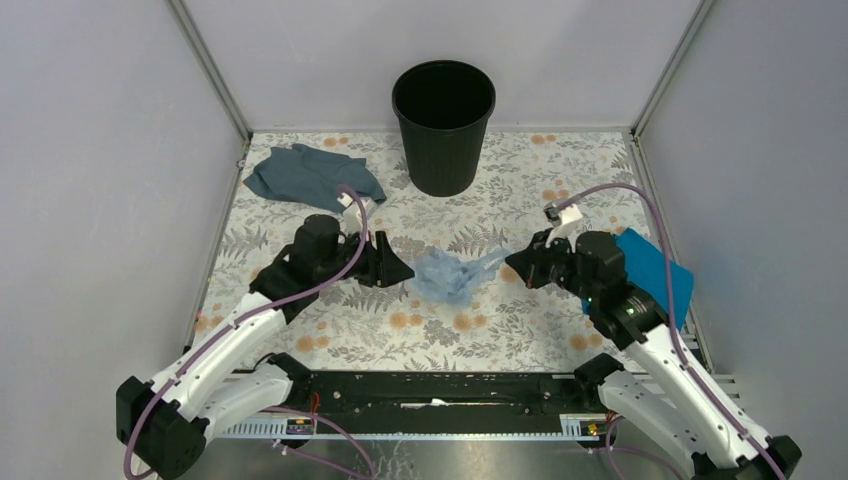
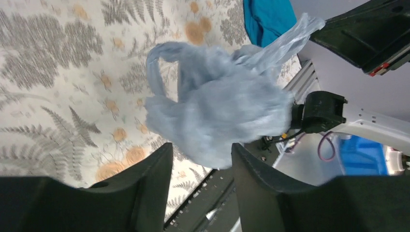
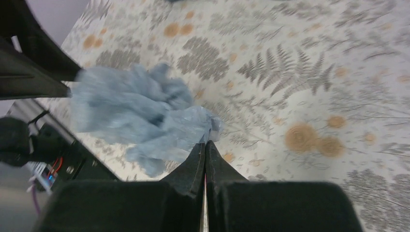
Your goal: Put the trash bags into the trash bin
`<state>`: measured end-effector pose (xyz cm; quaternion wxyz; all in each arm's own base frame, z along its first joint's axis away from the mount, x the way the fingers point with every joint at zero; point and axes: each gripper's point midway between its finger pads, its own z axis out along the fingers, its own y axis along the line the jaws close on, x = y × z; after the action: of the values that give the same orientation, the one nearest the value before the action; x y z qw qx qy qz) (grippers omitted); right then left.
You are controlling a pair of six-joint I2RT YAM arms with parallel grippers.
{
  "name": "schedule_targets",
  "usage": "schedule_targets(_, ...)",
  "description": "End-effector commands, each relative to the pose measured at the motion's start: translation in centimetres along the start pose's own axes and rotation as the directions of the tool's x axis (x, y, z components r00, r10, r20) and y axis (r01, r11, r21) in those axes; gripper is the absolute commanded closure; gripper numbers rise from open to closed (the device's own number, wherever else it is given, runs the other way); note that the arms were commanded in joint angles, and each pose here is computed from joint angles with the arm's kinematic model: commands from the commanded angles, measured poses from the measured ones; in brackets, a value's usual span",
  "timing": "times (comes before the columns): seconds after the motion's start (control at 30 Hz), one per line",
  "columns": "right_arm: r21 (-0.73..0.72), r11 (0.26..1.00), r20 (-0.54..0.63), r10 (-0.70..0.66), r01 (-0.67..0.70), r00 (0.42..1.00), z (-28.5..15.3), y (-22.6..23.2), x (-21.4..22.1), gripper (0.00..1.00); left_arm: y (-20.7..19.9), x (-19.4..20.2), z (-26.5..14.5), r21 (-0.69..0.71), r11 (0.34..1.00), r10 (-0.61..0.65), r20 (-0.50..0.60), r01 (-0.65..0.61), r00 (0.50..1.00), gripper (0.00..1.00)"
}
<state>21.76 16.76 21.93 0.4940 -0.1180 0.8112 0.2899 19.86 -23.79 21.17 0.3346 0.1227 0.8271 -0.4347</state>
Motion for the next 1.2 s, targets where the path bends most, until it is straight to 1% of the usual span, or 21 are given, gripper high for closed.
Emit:
schedule_targets(0.0, -0.206, 0.978, -0.077, -0.018, 0.002, 0.997, 0.3, 3.6, 0.5, 1.00, 0.3, 0.9, 0.0, -0.005, 0.999, -0.051, -0.011, 0.051, 0.999, 0.37)
schedule_targets(0.03, -0.228, 0.974, -0.084, -0.018, -0.001, 0.996, 0.5, 3.9, 0.7, 1.00, 0.1, 0.9, 0.0, 0.003, 0.998, -0.061, -0.010, 0.061, 0.998, 0.31)
schedule_targets(0.1, -0.264, 0.964, -0.083, -0.008, -0.015, 0.996, 0.7, 4.5, 0.8, 1.00, -0.6, 0.9, 0.1, 0.043, 0.995, -0.086, -0.001, 0.086, 0.996, 0.23)
schedule_targets(0.13, -0.279, 0.960, -0.084, 0.001, -0.024, 0.996, 0.8, 4.8, 0.8, 1.00, -1.3, 0.9, 0.3, 0.087, 0.991, -0.099, 0.005, 0.098, 0.995, 0.20)
schedule_targets(0.23, -0.310, 0.950, -0.082, 0.017, -0.042, 0.996, 0.9, 5.3, 0.9, 1.00, -3.5, 1.5, 2.2, 0.207, 0.970, -0.133, 0.000, 0.130, 0.991, 0.03)
schedule_targets(0.27, -0.310, 0.950, -0.084, 0.020, -0.045, 0.996, 0.9, 5.3, 0.9, 1.00, -4.1, 1.9, 3.1, 0.220, 0.967, -0.128, -0.018, 0.129, 0.992, 0.01)
schedule_targets(0.43, -0.305, 0.951, -0.092, 0.021, -0.049, 0.996, 0.8, 5.3, 0.8, 1.00, -4.5, 3.9, 7.6, 0.086, 0.996, -0.016, -0.077, 0.023, 0.997, 0.01)
schedule_targets(0.5, -0.301, 0.953, -0.091, 0.019, -0.046, 0.996, 0.7, 5.3, 0.6, 1.00, -3.7, 4.8, 8.8, 0.045, 0.999, -0.001, -0.095, 0.005, 0.996, 0.01)
schedule_targets(0.53, -0.302, 0.952, -0.092, 0.019, -0.046, 0.996, 0.6, 5.4, 0.5, 1.00, -2.8, 5.3, 9.2, 0.010, 1.000, -0.010, -0.097, 0.011, 0.995, 0.04)
schedule_targets(0.57, -0.302, 0.952, -0.089, 0.020, -0.046, 0.996, 0.4, 5.5, 0.4, 1.00, -1.9, 5.5, 9.4, -0.024, 0.999, -0.033, -0.086, 0.031, 0.996, 0.09)
schedule_targets(0.6, -0.300, 0.953, -0.090, 0.023, -0.049, 0.996, 0.3, 5.5, 0.3, 1.00, -1.3, 5.9, 9.3, -0.040, 0.998, -0.055, -0.069, 0.052, 0.996, 0.17)
schedule_targets(0.63, -0.300, 0.952, -0.092, 0.026, -0.053, 0.995, 0.2, 5.5, 0.4, 1.00, -1.2, 5.9, 9.0, -0.026, 0.997, -0.074, -0.039, 0.073, 0.996, 0.24)
schedule_targets(0.7, -0.304, 0.951, -0.093, 0.030, -0.057, 0.995, -0.1, 5.6, 0.4, 1.00, -1.6, 5.9, 7.9, 0.038, 0.993, -0.114, 0.022, 0.113, 0.993, 0.26)
schedule_targets(0.73, -0.306, 0.950, -0.092, 0.031, -0.058, 0.995, -0.3, 5.6, 0.5, 1.00, -2.0, 5.8, 7.4, 0.070, 0.990, -0.124, 0.049, 0.121, 0.991, 0.23)
schedule_targets(0.8, -0.312, 0.948, -0.094, 0.034, -0.062, 0.995, -0.5, 5.7, 0.7, 1.00, -2.2, 5.5, 6.2, 0.097, 0.988, -0.130, 0.091, 0.121, 0.987, 0.12)
schedule_targets(0.87, -0.318, 0.946, -0.094, 0.036, -0.064, 0.995, -0.5, 5.8, 1.0, 1.00, -2.0, 5.4, 5.4, 0.095, 0.988, -0.132, 0.115, 0.121, 0.985, 0.06)
schedule_targets(0.97, -0.332, 0.940, -0.102, 0.042, -0.074, 0.994, -0.1, 5.8, 1.4, 1.00, -1.5, 4.9, 4.7, 0.074, 0.989, -0.138, 0.157, 0.128, 0.978, 0.02)
schedule_targets(1.17, -0.369, 0.924, -0.154, 0.046, -0.101, 0.987, 0.5, 6.2, 2.5, 1.00, -0.7, 3.4, 6.1, -0.008, 0.994, -0.109, 0.170, 0.112, 0.979, 0.01)
